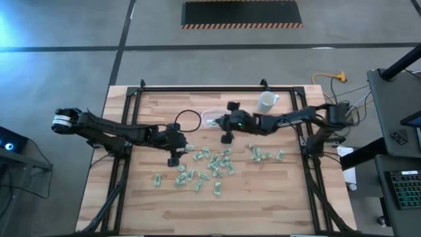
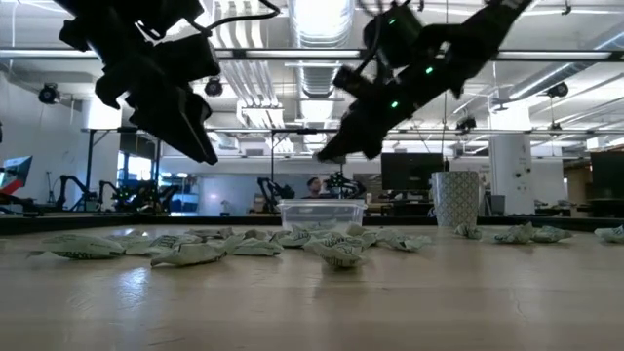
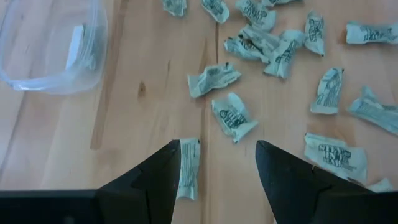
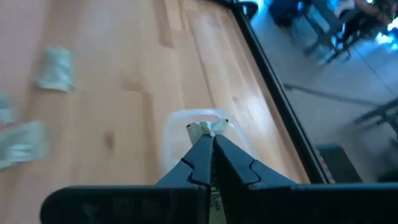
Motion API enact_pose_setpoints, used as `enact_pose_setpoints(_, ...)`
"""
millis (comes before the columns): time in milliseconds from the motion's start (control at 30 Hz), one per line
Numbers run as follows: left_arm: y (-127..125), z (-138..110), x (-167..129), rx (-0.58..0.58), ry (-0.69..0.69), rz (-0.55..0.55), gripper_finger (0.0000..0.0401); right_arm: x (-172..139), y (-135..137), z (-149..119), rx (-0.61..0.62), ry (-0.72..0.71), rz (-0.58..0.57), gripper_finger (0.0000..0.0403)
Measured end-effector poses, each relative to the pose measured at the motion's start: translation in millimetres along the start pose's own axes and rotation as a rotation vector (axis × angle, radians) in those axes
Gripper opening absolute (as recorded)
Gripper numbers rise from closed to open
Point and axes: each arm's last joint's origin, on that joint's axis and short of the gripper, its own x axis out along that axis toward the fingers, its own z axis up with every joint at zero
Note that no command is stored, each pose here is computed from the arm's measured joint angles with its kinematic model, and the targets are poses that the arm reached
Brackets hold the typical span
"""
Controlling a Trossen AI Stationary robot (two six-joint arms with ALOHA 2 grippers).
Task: Pick and place Stevia / Truvia into bins
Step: Put the stevia packet into the transparent container
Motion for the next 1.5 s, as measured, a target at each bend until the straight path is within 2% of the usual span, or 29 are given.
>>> enact_pose_setpoints(167,0,-6,2,0.002,0.019,0.001,0.0192,33,-14,3,0.068,0.103,-0.074,0.0009)
enact_pose_setpoints(267,0,-7,2,0.003,0.029,-0.001,0.0192,42,-21,3,0.044,0.204,-0.059,0.0018)
enact_pose_setpoints(400,0,-7,2,0.005,0.038,-0.001,0.0192,44,-29,6,0.052,0.282,-0.029,0.0055)
enact_pose_setpoints(533,0,-7,1,0.002,0.030,-0.001,0.0192,38,-36,14,0.073,0.253,0.002,0.0103)
enact_pose_setpoints(700,0,-10,5,-0.016,0.055,0.006,0.0192,15,-37,32,0.039,0.131,0.169,0.0140)
enact_pose_setpoints(900,0,-17,22,0.028,0.131,0.074,0.0192,-24,-32,41,-0.030,0.041,0.346,0.0137)
enact_pose_setpoints(1000,2,-22,31,0.071,0.176,0.154,0.0192,-42,-28,37,-0.041,0.017,0.378,0.0129)
enact_pose_setpoints(1100,3,-25,39,0.091,0.207,0.176,0.0192,-59,-23,29,-0.034,0.012,0.395,0.0121)
enact_pose_setpoints(1500,5,-29,63,0.067,0.236,0.102,0.0192,-125,-5,-2,0.047,-0.045,0.449,0.0099)
